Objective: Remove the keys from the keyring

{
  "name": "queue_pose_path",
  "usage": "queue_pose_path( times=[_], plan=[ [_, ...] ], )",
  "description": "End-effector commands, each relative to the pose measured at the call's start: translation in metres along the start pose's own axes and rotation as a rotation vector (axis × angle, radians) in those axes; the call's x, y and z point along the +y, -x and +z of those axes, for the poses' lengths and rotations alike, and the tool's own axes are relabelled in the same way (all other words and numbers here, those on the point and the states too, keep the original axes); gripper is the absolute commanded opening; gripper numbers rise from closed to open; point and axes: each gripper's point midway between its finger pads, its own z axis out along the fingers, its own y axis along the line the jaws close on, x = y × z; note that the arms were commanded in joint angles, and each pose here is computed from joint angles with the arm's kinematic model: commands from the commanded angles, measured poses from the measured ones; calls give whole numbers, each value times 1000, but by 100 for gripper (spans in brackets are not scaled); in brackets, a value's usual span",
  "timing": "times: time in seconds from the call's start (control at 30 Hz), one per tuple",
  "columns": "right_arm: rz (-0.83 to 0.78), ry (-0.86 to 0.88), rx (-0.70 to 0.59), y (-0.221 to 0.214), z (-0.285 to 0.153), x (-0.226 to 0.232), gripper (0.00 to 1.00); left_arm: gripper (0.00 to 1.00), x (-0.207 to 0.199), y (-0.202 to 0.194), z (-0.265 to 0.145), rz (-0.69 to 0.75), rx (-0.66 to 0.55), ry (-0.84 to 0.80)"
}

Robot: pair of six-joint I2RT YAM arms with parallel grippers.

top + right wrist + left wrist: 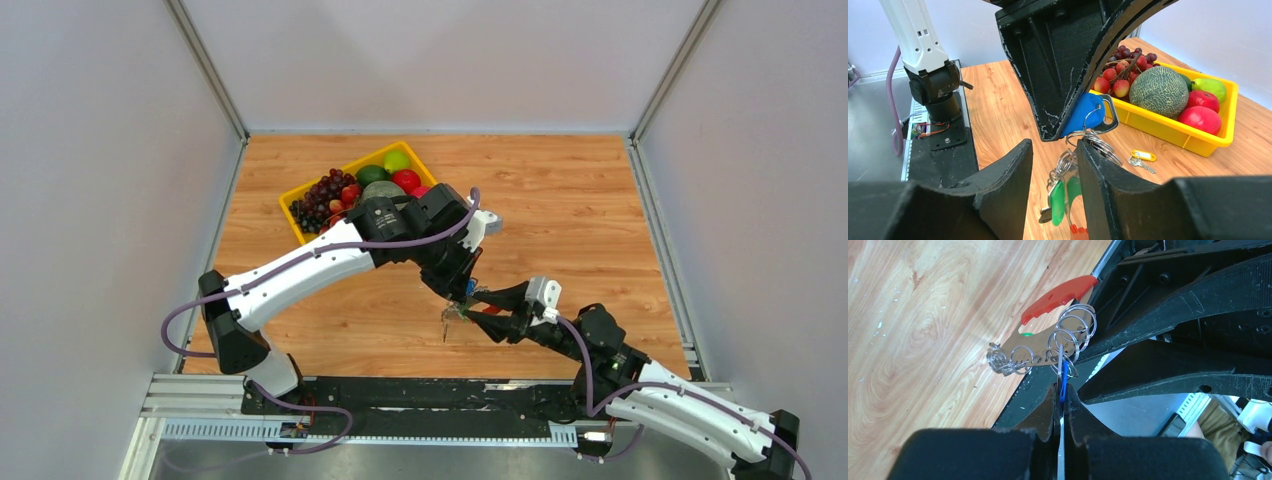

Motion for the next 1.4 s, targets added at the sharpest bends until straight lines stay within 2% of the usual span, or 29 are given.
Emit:
queue_pose_path(
  times=[0.0,0.17,0.4,0.57,0.9,1.13,1.37],
  plan=[
    [-24,-17,-105,37,6,-3,44,0,-24,5,-14,32,-55,-84],
    [-23,-48,-118,39,8,-9,41,0,-27,2,-14,33,-44,-95],
    [-14,-109,-164,44,4,-19,24,0,-29,-3,-14,33,-32,-104],
    [0,-133,-184,47,0,-23,21,0,-28,-3,-16,31,-35,-97],
    [-12,-150,-179,42,-6,-25,37,0,-27,0,-16,24,-30,-83],
    [-15,-65,-151,34,-1,-11,39,0,-29,6,-21,23,-32,-70],
    [9,-68,-166,32,-14,-9,47,0,-24,11,-22,6,-27,-20]
  ],
)
